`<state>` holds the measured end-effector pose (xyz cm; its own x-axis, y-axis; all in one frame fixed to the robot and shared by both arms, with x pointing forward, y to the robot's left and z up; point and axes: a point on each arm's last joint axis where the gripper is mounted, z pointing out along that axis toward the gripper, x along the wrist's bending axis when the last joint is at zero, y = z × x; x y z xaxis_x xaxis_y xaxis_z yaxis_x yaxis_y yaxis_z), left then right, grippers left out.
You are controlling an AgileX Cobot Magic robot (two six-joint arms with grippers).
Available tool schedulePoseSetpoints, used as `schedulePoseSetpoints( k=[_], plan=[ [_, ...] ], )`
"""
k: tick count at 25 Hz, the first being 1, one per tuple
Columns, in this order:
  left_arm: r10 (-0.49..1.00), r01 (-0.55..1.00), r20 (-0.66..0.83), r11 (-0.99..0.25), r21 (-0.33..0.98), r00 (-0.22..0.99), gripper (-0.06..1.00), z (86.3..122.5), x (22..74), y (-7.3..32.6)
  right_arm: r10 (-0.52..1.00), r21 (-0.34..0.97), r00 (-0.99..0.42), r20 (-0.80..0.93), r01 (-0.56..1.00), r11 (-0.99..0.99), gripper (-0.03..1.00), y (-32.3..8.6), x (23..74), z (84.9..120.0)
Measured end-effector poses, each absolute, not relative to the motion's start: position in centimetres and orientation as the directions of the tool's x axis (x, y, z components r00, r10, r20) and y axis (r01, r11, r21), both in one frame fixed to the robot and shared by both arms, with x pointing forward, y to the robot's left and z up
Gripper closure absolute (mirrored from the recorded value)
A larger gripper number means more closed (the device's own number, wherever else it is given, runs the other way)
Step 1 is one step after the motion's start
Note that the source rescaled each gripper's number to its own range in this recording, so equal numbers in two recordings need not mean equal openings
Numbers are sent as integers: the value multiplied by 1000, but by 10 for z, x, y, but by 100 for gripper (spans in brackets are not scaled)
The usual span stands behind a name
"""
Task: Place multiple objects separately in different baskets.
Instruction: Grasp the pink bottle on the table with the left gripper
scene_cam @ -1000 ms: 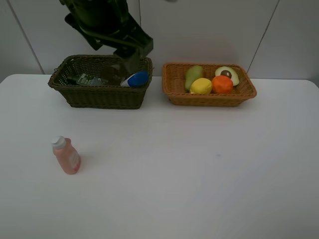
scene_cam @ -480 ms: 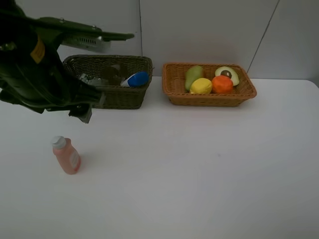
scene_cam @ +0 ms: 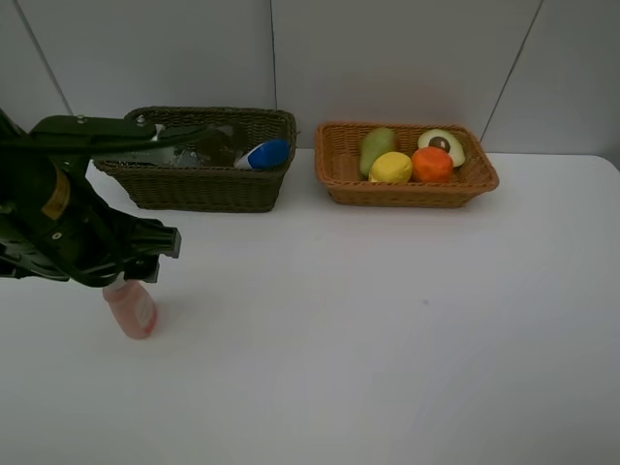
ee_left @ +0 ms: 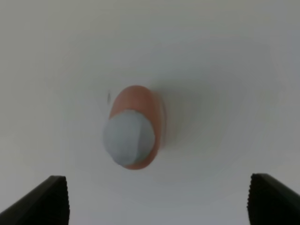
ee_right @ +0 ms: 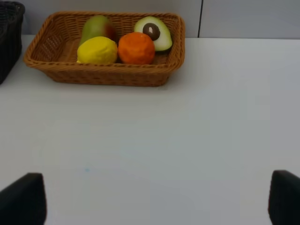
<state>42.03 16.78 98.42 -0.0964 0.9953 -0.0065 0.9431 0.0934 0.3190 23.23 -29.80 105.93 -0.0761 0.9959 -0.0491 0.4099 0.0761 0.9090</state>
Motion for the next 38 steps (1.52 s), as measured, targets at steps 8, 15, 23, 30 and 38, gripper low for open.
schedulePoseSetpoints(
  k=[8,15,23,30,38],
  plan=[
    [986,950,-75,165,266,-151,-5,959,438,186,996,909,-76,-49,410,76,-3,-298,232,1059],
    [987,959,-83,157,235,-141,-5,937,453,190,996,909,-76,-49,410,76,-3,-298,232,1059],
    [991,970,-61,132,204,-122,-5,916,460,187,996,909,-76,-49,410,76,-3,-298,232,1059],
    [990,965,-82,133,225,-117,-5,915,463,185,996,909,-76,-49,410,76,-3,-298,232,1059],
    [988,967,-74,147,208,-135,-5,915,461,186,996,909,-77,-48,410,76,-3,-298,232,1059]
  ],
)
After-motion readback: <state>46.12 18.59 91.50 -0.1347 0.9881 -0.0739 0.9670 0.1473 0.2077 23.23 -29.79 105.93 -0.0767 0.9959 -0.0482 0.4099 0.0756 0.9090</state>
